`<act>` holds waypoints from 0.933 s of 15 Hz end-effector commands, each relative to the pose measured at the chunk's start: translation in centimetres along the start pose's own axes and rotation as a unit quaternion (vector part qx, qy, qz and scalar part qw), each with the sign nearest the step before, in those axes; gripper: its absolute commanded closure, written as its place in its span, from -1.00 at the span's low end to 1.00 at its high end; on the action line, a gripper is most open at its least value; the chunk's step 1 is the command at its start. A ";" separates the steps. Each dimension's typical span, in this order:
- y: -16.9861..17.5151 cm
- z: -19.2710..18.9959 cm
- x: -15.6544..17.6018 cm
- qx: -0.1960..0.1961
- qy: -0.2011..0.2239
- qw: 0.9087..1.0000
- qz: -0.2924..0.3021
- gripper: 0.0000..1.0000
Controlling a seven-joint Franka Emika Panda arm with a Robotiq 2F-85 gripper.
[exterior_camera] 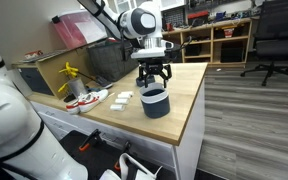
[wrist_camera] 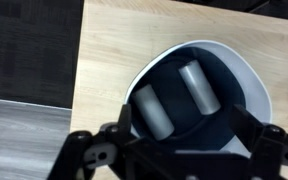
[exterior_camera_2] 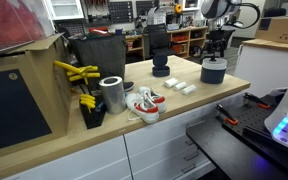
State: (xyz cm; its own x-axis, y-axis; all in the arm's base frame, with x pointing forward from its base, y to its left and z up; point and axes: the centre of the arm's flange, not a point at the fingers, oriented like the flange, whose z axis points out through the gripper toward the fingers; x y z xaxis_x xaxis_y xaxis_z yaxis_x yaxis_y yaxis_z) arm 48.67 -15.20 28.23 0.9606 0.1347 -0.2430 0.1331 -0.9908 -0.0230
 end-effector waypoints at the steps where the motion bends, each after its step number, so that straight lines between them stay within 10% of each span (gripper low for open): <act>1: -0.1 -2.2 -2.7 0.013 0.001 1.000 -0.008 -1.00; 8: -0.5 -0.9 -1.4 0.010 0.036 0.999 -0.013 -1.00; 10: -0.7 -0.2 -0.7 0.011 0.058 0.998 -0.008 -0.49; 14: -1.3 1.2 0.3 0.024 0.086 0.996 -0.004 -0.09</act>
State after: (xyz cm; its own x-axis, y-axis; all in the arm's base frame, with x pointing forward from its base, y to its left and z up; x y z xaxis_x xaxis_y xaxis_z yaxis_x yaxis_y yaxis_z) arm 48.46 -14.41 28.19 0.9863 0.1182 -0.1154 0.1136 -0.9925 -0.0453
